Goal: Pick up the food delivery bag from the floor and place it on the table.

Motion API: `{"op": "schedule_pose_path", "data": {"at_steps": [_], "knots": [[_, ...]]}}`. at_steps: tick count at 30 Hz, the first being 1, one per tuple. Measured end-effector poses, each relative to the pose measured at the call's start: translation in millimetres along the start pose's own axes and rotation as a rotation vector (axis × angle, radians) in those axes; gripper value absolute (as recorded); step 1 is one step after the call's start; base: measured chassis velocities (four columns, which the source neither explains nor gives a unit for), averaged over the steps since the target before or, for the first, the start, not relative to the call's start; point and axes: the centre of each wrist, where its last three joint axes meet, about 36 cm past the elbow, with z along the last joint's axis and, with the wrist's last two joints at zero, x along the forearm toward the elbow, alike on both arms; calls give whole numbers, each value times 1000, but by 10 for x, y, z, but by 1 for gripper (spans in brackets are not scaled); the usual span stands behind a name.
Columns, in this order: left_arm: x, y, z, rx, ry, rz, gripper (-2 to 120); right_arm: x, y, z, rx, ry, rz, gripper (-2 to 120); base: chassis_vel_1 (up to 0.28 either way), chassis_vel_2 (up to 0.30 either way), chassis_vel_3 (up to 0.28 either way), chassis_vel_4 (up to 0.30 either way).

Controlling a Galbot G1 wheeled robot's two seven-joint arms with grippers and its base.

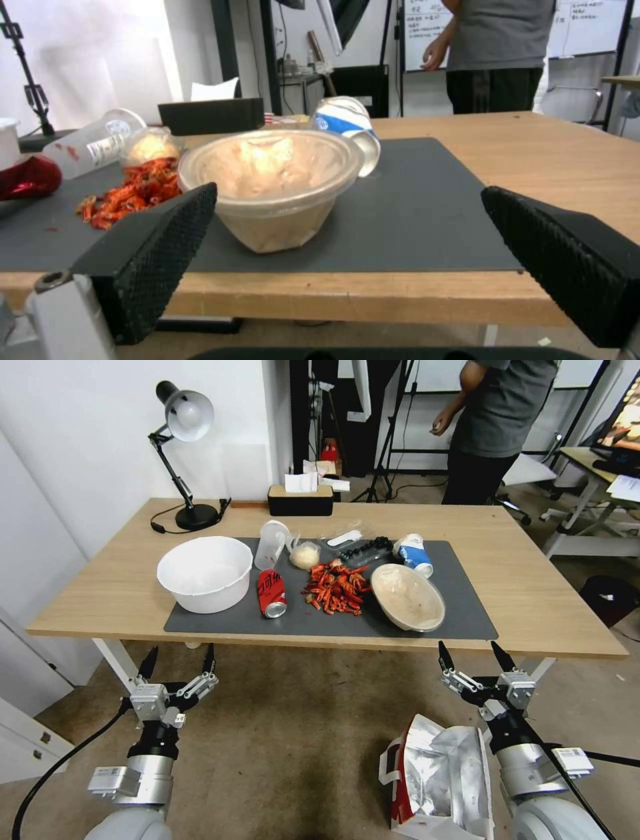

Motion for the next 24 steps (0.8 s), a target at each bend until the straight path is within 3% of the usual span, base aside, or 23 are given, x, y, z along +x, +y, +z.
{"op": "schedule_pose_path", "data": {"at_steps": [24], "knots": [[25, 16, 141, -6, 2, 22, 100, 1, 23, 62, -5, 19, -11, 100, 0, 0, 0, 0]]}}
